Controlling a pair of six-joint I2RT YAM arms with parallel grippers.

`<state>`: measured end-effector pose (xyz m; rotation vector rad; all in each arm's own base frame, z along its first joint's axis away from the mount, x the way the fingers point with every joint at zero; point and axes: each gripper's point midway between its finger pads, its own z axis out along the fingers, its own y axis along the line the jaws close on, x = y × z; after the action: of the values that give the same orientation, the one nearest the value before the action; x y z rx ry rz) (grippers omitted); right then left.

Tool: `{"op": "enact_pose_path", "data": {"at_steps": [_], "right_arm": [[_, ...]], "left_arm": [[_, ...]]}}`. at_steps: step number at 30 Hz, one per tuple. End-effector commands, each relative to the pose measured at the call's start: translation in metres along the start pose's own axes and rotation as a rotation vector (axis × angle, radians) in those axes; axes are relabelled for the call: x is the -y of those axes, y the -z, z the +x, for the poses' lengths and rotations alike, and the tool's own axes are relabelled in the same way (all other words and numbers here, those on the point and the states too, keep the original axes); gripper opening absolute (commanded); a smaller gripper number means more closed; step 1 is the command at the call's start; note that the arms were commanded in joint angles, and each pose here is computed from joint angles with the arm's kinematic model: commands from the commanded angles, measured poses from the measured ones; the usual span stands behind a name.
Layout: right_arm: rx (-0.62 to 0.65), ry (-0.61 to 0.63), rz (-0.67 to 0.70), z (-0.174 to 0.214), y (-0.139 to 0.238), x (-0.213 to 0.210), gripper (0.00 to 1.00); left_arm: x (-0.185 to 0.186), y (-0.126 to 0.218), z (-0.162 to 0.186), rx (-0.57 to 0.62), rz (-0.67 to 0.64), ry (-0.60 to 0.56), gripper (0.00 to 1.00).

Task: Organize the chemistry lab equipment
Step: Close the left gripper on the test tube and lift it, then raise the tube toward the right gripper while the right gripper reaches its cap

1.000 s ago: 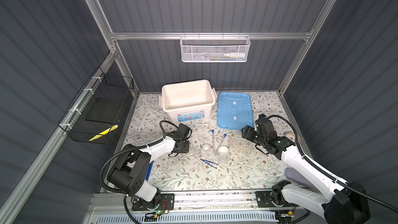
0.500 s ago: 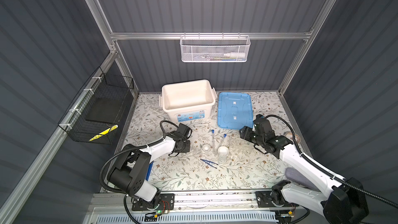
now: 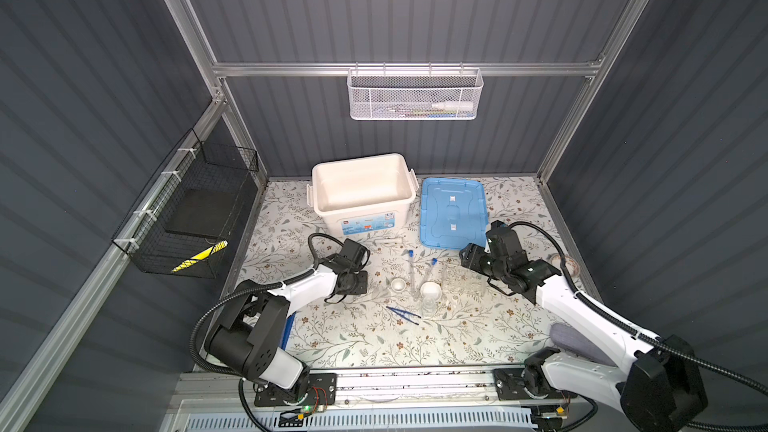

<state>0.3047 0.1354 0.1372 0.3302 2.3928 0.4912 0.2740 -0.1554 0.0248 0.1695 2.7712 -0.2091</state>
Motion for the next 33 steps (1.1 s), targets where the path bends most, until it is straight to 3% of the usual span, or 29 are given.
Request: {"op": "enact_pose_path", "data": {"at_steps": [1,25,33], "right_arm": [[0.014,0.005,-0.031,-0.006,0.002,-0.010,0.70],[-0.012,0.011,-0.146,-0.007,-0.003,-0.035,0.69],[-0.040,0.007,-0.240,-0.008,-0.011,-0.059,0.68]], "left_arm": [[0.006,0.012,-0.003,0.035,0.035,-0.005,0.17],[0.030,0.067,-0.050,0.251,0.153,-0.048,0.14],[0.053,0.085,-0.067,0.309,0.262,-0.093,0.14]]}}
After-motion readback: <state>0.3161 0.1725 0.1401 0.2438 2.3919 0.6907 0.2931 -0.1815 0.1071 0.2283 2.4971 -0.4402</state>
